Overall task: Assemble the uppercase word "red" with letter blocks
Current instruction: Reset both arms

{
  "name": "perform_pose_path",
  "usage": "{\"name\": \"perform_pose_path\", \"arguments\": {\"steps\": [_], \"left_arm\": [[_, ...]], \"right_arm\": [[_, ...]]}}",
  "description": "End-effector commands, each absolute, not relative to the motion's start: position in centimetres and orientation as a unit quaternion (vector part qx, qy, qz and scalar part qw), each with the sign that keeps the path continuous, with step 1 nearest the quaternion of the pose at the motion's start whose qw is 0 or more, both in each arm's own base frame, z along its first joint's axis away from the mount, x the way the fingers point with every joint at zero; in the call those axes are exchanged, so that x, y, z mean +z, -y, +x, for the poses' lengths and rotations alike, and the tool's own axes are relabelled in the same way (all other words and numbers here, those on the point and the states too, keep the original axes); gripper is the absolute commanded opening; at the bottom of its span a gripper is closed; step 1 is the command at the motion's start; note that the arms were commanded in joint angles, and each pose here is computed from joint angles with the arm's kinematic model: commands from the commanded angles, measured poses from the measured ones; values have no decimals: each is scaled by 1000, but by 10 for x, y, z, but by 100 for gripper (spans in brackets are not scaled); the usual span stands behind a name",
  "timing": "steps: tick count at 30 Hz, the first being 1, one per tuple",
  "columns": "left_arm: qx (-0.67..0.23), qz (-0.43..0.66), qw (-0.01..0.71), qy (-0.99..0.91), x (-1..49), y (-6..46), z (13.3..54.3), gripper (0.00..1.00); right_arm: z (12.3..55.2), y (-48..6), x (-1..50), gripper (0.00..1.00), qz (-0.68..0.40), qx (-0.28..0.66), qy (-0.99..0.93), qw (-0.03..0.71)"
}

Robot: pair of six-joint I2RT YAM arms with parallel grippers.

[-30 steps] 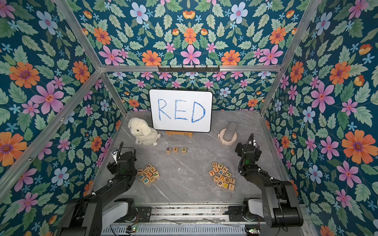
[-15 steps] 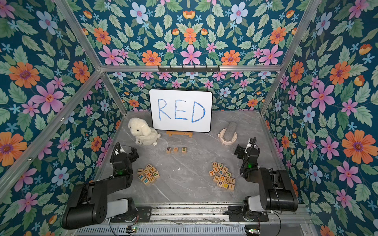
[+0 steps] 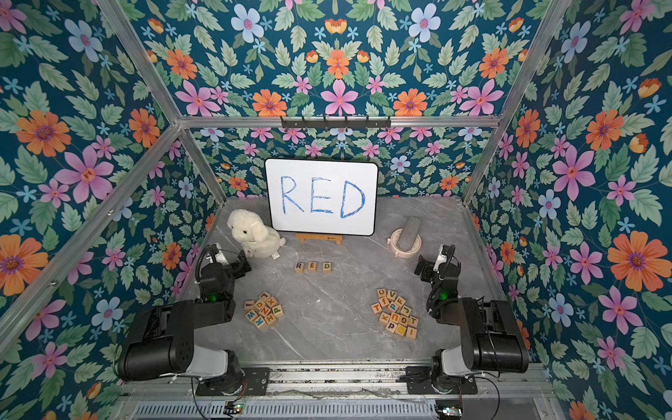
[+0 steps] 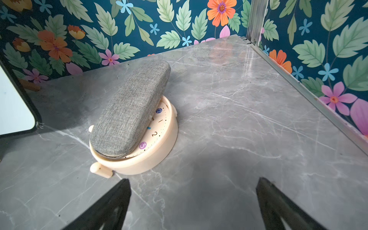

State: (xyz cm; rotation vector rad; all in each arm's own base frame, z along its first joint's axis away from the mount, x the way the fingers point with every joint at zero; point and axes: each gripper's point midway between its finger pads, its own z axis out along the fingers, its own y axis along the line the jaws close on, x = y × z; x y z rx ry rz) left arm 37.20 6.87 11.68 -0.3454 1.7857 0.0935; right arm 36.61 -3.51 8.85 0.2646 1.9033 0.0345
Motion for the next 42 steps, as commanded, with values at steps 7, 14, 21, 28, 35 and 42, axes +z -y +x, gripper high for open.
{"name": "perform_pose_path", "arguments": {"steps": [7,14,21,28,35,42], "left_arm": [[3,-109,636,-764,123,-52,385,99],[-23,-58,656,-752,129,-34,378,98],[-44,-9,641,-766,122,-15,389,99],[-20,7,623,-782,114,-6,398,99],[-12,5,653,-757,115,-4,386,99],[11,-24,636,-771,109,-16,390,99]], "right_arm": [[370,34,100,99,102,14,-799,592],[370,33,100,99,101,15,-799,592],[371,32,100,99,97,17,-800,591],[371,32,99,99,98,17,-800,591],[371,32,99,99,98,17,-800,591],[371,32,100,99,98,17,-800,591]]}}
